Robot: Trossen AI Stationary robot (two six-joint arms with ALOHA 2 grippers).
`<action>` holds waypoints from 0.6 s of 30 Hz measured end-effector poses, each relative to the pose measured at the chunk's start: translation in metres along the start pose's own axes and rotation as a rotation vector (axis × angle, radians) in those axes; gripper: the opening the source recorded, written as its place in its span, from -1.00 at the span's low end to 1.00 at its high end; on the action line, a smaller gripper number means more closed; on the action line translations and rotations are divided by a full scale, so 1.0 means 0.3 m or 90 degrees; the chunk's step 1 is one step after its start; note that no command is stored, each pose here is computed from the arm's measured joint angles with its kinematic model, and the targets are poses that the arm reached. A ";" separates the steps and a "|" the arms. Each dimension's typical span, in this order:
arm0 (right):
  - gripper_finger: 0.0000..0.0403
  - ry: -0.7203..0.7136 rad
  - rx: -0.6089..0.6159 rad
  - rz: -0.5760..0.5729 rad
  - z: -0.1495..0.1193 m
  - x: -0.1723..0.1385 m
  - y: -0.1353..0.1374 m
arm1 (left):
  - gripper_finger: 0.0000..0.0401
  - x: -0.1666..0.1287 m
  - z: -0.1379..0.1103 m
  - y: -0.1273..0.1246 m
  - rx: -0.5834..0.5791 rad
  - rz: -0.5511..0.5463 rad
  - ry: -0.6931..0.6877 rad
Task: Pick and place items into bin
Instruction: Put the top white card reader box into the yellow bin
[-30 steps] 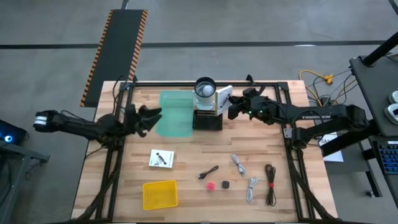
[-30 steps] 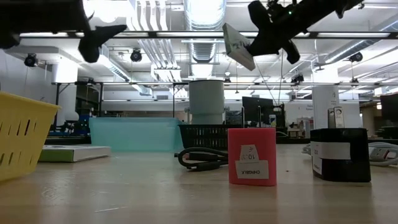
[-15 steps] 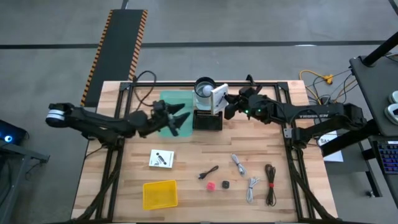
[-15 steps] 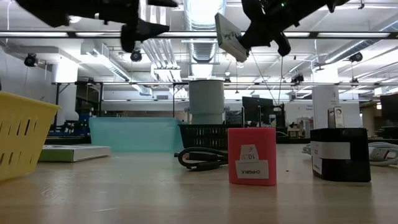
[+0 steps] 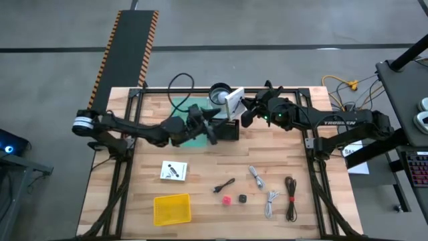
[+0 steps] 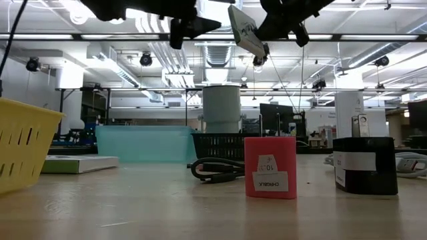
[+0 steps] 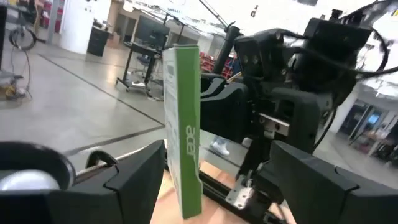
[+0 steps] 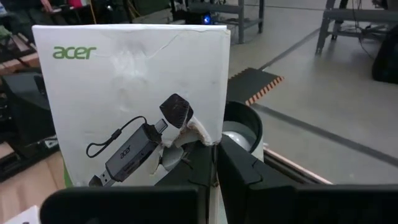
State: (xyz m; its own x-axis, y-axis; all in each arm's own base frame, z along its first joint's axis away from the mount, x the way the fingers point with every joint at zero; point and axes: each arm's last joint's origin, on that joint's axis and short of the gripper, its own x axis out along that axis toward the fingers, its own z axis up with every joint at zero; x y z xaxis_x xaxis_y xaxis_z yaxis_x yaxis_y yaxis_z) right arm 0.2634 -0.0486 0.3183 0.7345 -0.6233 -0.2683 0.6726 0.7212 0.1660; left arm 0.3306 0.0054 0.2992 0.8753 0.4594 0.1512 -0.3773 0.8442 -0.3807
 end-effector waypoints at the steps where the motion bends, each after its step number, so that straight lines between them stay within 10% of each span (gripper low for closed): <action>1: -0.96 0.000 -0.004 0.000 0.000 0.000 0.000 | 0.37 0.012 -0.004 -0.001 0.013 0.003 0.000; 18: -0.96 -0.003 -0.010 0.008 0.013 -0.005 0.006 | 0.37 0.095 0.015 0.052 0.018 0.064 -0.027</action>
State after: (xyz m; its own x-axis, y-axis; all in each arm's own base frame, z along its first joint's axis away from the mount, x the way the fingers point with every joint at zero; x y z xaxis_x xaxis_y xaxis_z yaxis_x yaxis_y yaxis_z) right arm 0.2638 -0.0476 0.3226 0.7430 -0.6162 -0.2614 0.6623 0.7331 0.1545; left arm 0.3482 0.0328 0.3017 0.8190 0.5531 0.1526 -0.4713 0.8002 -0.3709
